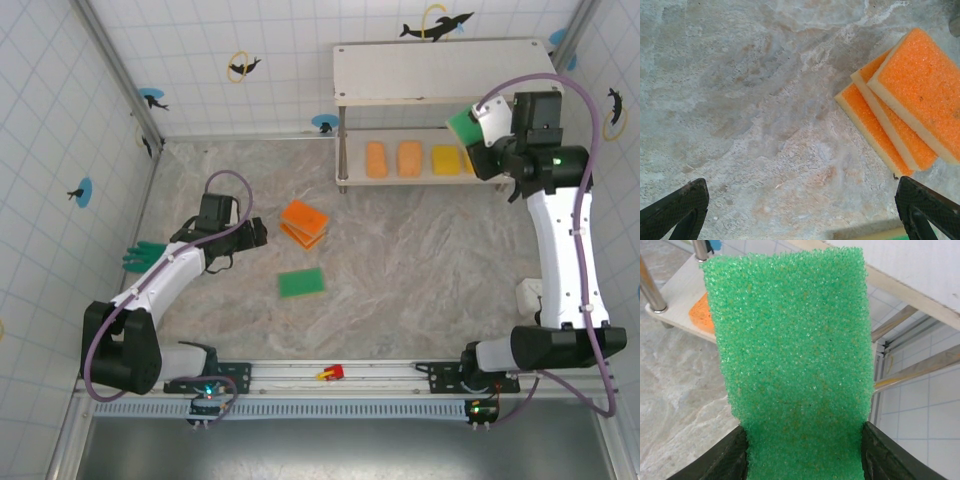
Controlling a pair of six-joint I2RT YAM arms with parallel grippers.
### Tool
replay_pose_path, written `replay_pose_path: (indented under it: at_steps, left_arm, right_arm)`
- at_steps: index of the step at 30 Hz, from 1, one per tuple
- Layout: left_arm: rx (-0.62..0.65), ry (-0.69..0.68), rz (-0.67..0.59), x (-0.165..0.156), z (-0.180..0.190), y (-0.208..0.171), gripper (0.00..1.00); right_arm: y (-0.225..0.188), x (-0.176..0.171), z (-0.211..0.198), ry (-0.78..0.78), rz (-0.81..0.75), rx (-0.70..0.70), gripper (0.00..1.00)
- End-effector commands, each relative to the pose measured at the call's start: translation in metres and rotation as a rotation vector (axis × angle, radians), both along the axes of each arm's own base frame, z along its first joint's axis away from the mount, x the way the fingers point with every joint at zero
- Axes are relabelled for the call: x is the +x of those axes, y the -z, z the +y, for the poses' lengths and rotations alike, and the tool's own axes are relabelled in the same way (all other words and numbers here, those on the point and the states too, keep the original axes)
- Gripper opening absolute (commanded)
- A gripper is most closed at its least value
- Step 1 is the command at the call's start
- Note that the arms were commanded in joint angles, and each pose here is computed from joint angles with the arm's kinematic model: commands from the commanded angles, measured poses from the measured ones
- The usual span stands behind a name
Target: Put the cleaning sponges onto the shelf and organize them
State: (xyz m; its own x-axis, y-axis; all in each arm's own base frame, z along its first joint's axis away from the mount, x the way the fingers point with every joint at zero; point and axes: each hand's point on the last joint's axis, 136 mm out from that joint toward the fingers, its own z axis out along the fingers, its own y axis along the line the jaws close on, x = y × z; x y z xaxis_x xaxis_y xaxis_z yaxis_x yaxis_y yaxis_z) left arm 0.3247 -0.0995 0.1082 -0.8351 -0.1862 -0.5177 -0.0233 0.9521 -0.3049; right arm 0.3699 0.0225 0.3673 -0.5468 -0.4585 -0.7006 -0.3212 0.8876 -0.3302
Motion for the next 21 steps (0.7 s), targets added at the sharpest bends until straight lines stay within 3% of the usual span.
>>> replay_pose_path:
  at_steps: [1, 21]
  left_arm:
    - [-0.019, 0.002, -0.020, 0.008, -0.002, -0.010, 0.97]
    - [-0.025, 0.000, -0.023, 0.010, -0.003, -0.011, 0.97]
  right_arm:
    - [-0.014, 0.007, -0.010, 0.037, -0.015, 0.005, 0.58]
    - [-0.066, 0.059, -0.049, 0.104, -0.127, 0.082, 0.58]
